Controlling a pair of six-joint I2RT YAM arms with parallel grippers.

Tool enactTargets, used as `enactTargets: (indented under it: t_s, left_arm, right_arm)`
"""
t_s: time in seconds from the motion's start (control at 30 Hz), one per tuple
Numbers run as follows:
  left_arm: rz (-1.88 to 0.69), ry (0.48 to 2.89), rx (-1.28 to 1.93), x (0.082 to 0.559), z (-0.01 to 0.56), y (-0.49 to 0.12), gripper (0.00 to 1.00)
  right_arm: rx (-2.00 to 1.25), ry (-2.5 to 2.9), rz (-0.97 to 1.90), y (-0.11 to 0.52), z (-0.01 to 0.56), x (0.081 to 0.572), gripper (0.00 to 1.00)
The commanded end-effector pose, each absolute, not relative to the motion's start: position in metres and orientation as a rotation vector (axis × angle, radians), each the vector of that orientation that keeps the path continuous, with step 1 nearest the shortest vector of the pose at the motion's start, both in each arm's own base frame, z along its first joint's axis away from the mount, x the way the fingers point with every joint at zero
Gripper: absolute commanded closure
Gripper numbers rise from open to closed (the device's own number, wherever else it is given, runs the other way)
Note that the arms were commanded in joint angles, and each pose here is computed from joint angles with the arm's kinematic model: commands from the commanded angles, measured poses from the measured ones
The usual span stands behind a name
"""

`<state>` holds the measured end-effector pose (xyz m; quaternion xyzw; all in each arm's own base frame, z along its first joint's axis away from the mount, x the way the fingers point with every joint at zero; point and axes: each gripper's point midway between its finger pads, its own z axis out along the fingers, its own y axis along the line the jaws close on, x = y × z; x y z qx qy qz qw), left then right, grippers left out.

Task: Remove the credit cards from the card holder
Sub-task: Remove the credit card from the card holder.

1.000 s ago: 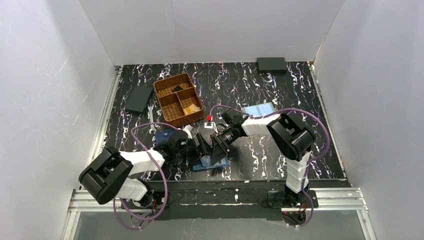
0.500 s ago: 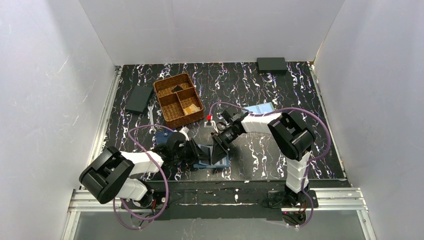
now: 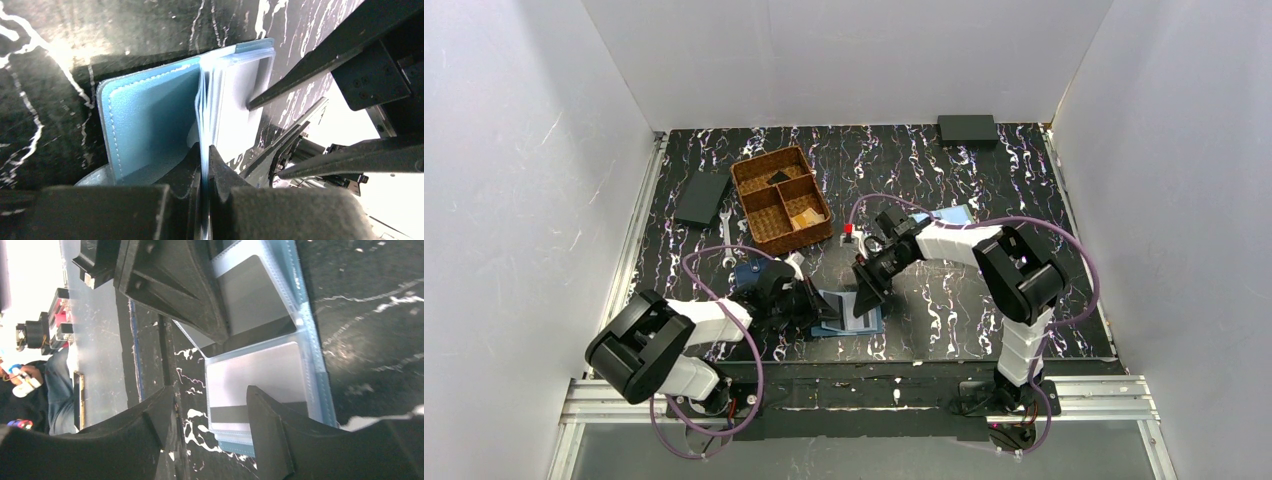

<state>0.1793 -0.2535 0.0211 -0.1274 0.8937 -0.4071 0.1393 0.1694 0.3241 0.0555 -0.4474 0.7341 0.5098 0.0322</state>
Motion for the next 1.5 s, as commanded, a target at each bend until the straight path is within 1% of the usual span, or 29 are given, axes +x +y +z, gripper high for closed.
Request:
enactTargets:
  t_s: [0.0, 0.2, 0.27, 0.37, 0.43, 0.57, 0.73, 0.83, 0.97, 1.0, 1.03, 1.07, 1.23, 1.47]
  left_arm:
    - [-1.196, 2.588, -0.296, 0.184, 0.027, -0.26, 1.0]
    - [-1.265, 2.515, -0.244, 0.195, 0.049, -0.272, 1.0]
    - [-1.284, 2.507, -0.229, 0.196, 0.054, -0.275, 0.86]
    - [-1.29, 2.504, -0.223, 0.197, 0.056, -0.277, 0.74]
    - [-1.285, 2.509, -0.229, 0.197, 0.054, -0.276, 0.71]
    - [-1.269, 2.517, -0.25, 0.193, 0.049, -0.27, 0.7]
    - [-1.237, 2.526, -0.308, 0.189, 0.041, -0.258, 0.71]
    - [-1.217, 2.531, -0.327, 0.188, 0.037, -0.252, 0.74]
    - [-1.209, 2.529, -0.336, 0.188, 0.038, -0.249, 0.85]
    - [-1.212, 2.529, -0.334, 0.188, 0.039, -0.25, 0.89]
    - [-1.216, 2.527, -0.335, 0.188, 0.039, -0.25, 0.96]
    - [-1.223, 2.525, -0.331, 0.188, 0.041, -0.25, 1.0]
    - [-1.275, 2.471, -0.295, 0.192, 0.059, -0.256, 1.0]
    - [-1.377, 2.297, -0.229, 0.205, 0.108, -0.265, 1.0]
  right_arm:
    - [-1.356, 2.275, 1.433, 0.301, 0.054, 0.191, 0.35]
    - [-1.398, 2.132, 1.556, 0.295, 0.082, 0.184, 0.33]
    - [-1.402, 2.101, 1.586, 0.295, 0.088, 0.181, 0.33]
    - [-1.396, 2.101, 1.601, 0.296, 0.088, 0.18, 0.33]
    - [-1.39, 2.114, 1.605, 0.296, 0.086, 0.18, 0.33]
    - [-1.366, 2.145, 1.615, 0.296, 0.081, 0.18, 0.33]
    - [-1.333, 2.182, 1.608, 0.298, 0.074, 0.181, 0.33]
    - [-1.334, 2.193, 1.6, 0.299, 0.072, 0.18, 0.34]
    - [-1.341, 2.202, 1.602, 0.301, 0.07, 0.177, 0.34]
    - [-1.342, 2.202, 1.609, 0.301, 0.07, 0.176, 0.34]
    - [-1.341, 2.199, 1.619, 0.302, 0.071, 0.175, 0.34]
    - [-1.339, 2.193, 1.637, 0.303, 0.072, 0.174, 0.34]
    - [-1.307, 2.142, 1.753, 0.31, 0.087, 0.17, 0.33]
    - [-1.254, 2.026, 1.879, 0.313, 0.126, 0.174, 0.32]
